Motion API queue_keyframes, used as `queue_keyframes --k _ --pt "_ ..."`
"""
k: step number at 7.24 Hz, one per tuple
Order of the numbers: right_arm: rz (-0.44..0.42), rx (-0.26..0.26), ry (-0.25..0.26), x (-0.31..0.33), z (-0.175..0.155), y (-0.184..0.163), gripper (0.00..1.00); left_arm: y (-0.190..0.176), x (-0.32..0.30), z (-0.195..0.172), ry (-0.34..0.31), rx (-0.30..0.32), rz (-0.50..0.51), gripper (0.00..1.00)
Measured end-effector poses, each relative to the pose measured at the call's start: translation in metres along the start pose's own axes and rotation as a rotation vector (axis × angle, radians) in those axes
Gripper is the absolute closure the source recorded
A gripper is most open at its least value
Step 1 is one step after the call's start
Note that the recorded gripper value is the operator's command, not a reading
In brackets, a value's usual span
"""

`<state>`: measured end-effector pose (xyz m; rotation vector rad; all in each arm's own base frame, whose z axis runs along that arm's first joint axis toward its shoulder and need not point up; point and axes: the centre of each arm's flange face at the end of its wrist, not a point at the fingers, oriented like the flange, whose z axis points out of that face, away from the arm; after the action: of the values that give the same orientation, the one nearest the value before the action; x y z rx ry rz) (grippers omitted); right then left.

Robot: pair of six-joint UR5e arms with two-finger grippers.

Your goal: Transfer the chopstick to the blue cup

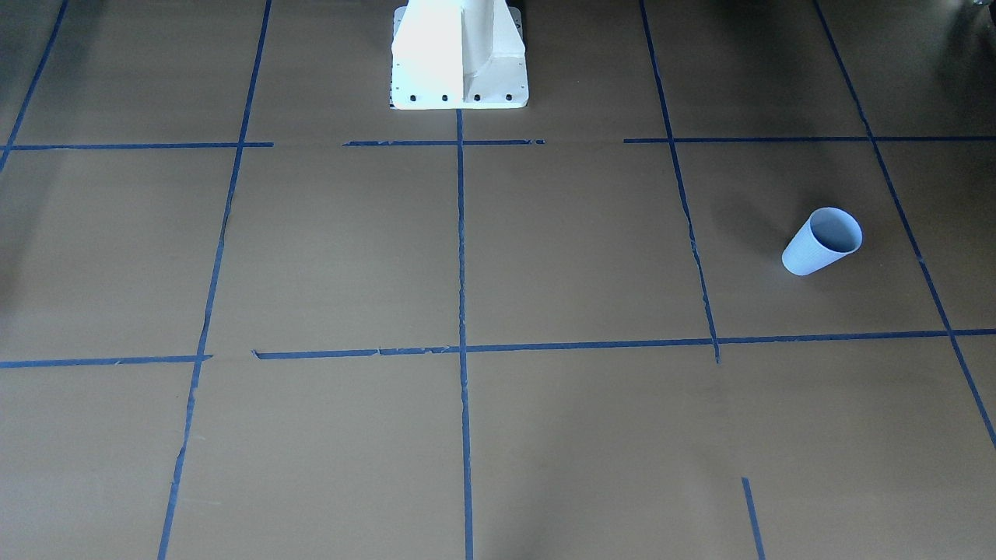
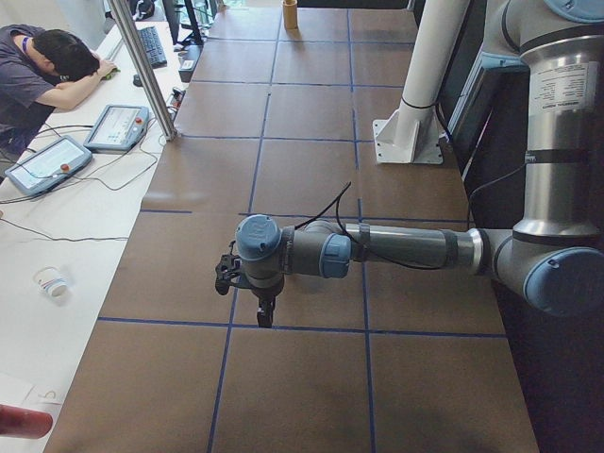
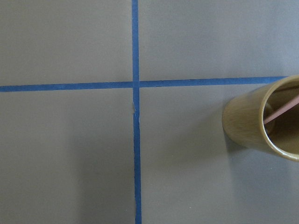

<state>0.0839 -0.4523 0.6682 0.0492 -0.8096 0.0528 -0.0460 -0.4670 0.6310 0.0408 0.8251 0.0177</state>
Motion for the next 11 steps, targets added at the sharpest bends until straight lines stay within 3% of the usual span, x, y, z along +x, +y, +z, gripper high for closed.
queue_keyframes --k 7,9,11 --pt "-0.007 0.007 -0.002 -0.004 -0.004 -0.001 0.00 0.000 0.009 -0.009 0.001 0.018 -0.004 0.00" --pt "-0.010 0.010 -0.003 -0.005 -0.005 -0.001 0.00 0.002 0.036 -0.021 0.011 0.057 -0.055 0.00" --pt "-0.010 0.010 -0.003 -0.005 -0.005 -0.001 0.00 0.012 0.092 0.000 0.057 0.083 -0.110 0.00"
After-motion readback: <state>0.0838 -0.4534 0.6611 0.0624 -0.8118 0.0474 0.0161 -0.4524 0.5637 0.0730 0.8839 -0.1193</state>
